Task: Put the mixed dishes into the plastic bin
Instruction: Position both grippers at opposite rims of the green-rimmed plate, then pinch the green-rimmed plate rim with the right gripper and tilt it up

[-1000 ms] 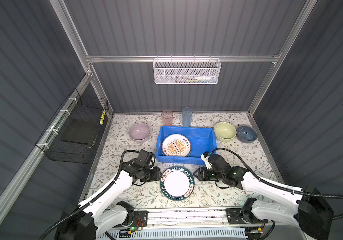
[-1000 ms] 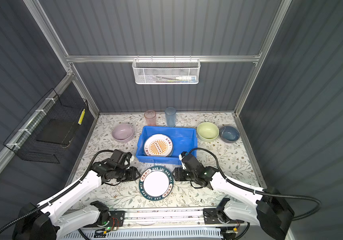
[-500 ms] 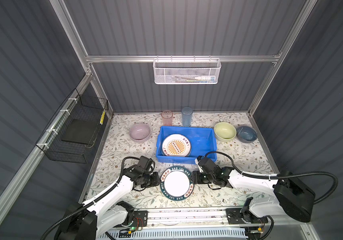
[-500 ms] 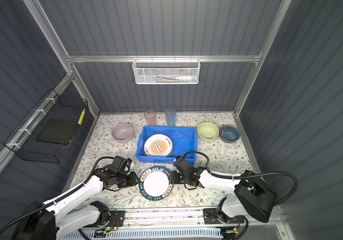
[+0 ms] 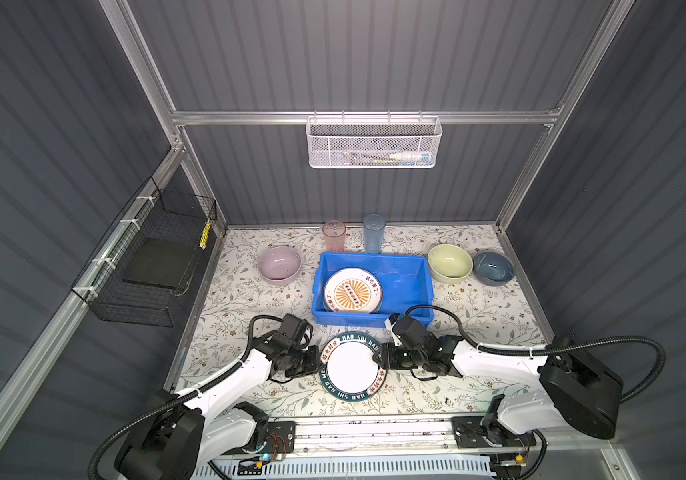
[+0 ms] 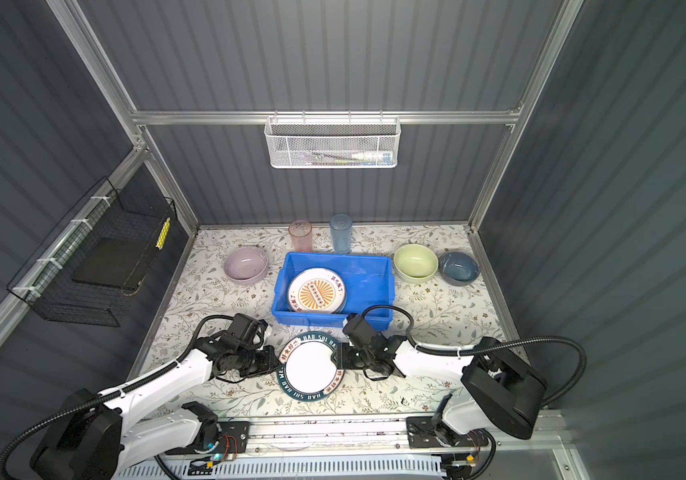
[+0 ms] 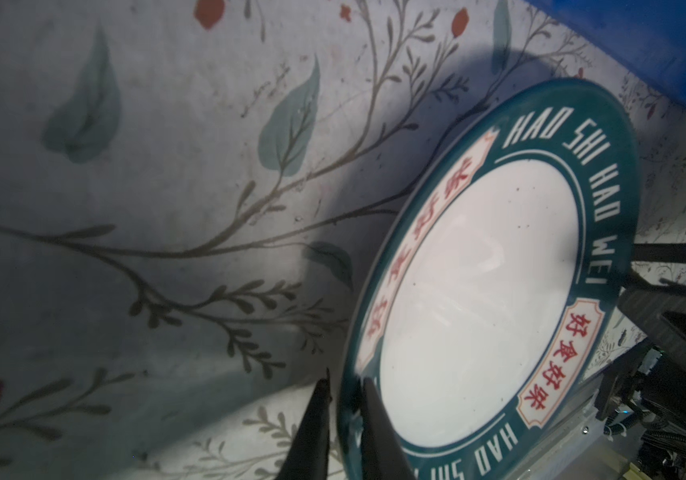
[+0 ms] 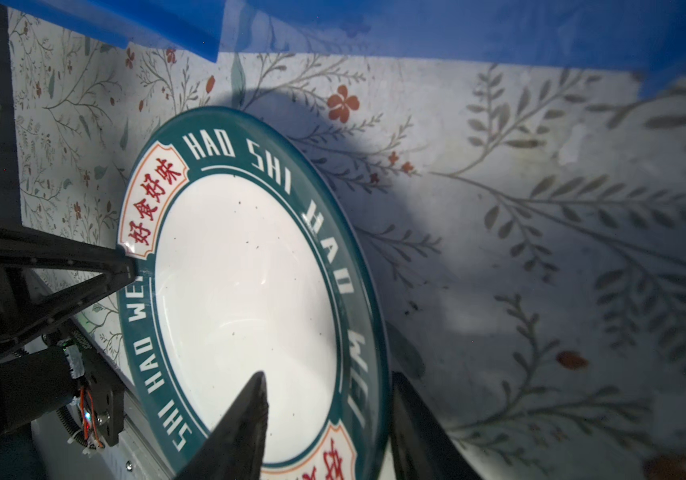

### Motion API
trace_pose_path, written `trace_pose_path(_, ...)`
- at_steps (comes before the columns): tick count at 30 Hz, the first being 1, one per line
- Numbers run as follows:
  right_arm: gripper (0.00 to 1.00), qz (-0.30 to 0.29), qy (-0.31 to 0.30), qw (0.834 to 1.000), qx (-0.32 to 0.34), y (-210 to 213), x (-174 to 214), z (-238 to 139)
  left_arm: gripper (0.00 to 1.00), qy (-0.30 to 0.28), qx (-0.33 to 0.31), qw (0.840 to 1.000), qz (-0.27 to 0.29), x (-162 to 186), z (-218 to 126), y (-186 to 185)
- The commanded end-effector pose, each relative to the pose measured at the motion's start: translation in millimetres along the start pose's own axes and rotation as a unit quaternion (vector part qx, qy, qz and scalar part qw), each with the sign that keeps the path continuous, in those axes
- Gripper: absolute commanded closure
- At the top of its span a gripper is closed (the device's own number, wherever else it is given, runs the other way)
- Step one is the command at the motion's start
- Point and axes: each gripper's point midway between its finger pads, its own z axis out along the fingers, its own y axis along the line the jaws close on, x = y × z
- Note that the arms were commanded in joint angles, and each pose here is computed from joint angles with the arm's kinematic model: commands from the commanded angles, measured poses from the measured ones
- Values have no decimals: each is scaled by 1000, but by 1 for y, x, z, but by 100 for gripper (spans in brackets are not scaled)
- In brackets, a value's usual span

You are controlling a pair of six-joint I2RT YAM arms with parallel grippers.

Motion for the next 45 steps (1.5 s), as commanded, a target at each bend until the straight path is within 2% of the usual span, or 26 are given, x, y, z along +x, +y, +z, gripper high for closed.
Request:
trace_pose_path(1,56,3,4,1000,-27,10,2,1,87,12,-9,1000,-6,8,4,6)
trace_pose_path(9,61,2,0,997,-83,32,0,-8,89,16,-20,1000,-14,13,11,16)
trace_pose_path(21,66,-11,-15,994,-105,39,-2,-21,89,25,-24,999,-16,17,22,23)
trace_pose_path(32,74,-6,-31,996,-79,33,-11,-21,87,28,-2,1000,-10,17,25,16)
trace_pose_path(45,89,-4,-40,998,-44,24,-15,-29,80,16,38,999,-3,7,7,-10)
